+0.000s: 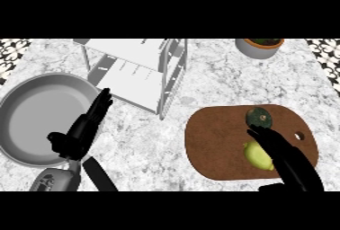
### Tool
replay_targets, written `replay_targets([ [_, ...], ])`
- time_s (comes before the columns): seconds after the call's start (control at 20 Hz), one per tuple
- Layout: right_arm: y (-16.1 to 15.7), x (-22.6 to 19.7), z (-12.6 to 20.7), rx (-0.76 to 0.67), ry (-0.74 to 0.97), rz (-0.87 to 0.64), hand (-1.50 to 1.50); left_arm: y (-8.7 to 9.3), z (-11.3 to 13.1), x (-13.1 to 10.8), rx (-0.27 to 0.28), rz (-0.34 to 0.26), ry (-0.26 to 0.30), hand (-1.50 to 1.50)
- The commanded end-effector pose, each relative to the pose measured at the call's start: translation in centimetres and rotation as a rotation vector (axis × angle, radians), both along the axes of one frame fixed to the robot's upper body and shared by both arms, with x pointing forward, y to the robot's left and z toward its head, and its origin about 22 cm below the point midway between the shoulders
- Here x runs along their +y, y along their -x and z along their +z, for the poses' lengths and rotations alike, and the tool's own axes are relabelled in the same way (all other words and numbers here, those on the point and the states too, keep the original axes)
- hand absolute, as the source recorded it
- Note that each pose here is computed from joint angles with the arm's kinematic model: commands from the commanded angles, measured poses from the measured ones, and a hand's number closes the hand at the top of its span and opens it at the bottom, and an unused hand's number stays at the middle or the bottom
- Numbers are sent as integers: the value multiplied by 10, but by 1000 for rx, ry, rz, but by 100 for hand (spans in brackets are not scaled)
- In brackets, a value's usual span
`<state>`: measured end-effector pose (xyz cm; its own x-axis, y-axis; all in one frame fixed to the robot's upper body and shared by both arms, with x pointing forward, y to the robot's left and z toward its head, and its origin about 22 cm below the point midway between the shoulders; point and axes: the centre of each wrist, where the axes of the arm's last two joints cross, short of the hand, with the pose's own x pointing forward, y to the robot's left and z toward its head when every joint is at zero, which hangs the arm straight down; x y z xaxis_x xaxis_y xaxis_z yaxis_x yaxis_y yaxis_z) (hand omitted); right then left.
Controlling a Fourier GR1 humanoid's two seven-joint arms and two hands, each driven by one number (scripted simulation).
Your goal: Pick the lemon from the cutting board and place it in the tiered basket
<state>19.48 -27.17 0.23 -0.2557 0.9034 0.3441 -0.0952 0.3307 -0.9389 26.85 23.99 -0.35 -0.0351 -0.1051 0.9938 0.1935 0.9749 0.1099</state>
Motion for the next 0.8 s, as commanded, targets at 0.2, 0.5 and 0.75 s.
replay_targets([
  [0.2, -19, 20, -14, -117, -113, 110, 150, -5, -9, -12, 51, 7, 5, 0],
  [0.5, -12, 41, -4, -172, -133, 119, 150, 3, -19, -13, 43, -2, -19, 0],
  [0.75, 0, 14, -12, -41, -29, -151, 150, 14, -14, 0, 60, 20, 0, 0],
])
